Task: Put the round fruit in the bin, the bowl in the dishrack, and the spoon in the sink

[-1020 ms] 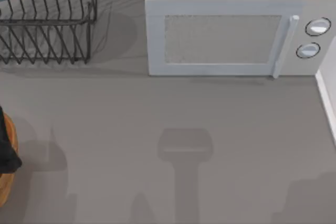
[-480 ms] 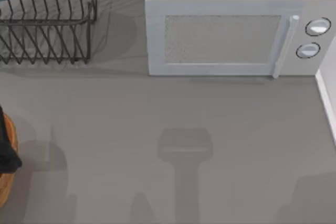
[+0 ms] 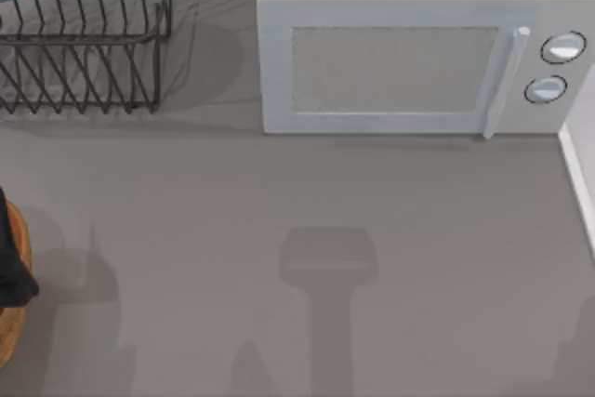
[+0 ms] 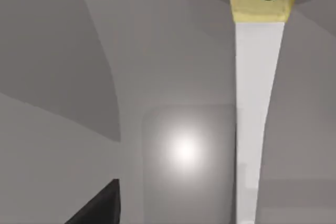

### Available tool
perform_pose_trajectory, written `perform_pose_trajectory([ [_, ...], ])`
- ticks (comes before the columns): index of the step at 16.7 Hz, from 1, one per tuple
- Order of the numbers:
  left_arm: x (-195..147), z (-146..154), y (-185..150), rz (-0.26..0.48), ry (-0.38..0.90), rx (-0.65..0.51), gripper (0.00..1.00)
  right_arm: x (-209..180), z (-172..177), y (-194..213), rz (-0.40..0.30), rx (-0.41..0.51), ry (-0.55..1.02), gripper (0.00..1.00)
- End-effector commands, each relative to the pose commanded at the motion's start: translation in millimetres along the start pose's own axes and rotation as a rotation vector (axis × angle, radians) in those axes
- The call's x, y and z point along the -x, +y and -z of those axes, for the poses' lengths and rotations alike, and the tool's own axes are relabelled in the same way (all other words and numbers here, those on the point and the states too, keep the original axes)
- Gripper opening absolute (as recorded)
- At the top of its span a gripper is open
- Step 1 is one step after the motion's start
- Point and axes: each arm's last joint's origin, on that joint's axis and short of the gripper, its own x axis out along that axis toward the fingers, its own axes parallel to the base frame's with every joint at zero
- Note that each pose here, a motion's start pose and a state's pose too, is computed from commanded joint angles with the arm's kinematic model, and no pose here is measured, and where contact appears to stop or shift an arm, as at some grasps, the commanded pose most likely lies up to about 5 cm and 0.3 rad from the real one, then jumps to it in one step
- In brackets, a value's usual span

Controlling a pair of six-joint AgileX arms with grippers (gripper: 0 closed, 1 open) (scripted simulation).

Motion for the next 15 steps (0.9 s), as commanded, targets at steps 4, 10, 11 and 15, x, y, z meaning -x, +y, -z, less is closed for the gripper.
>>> perform_pose_trajectory([
  [4,0.0,0.0,0.0,0.0,0.0,0.0,1.0,-34.1,-3.1,4.0,-0.003,0.0,-0.002,1.0],
  [10,0.0,0.0,0.0,0.0,0.0,0.0,1.0,-38.5,-4.0,5.1,-0.005,0.0,-0.004,0.92],
  [11,0.0,0.0,0.0,0.0,0.0,0.0,1.0,-38.5,-4.0,5.1,-0.005,0.0,-0.004,0.85],
  [15,0.0,0.0,0.0,0.0,0.0,0.0,1.0,-38.5,-4.0,5.1,-0.005,0.0,-0.004,0.55],
])
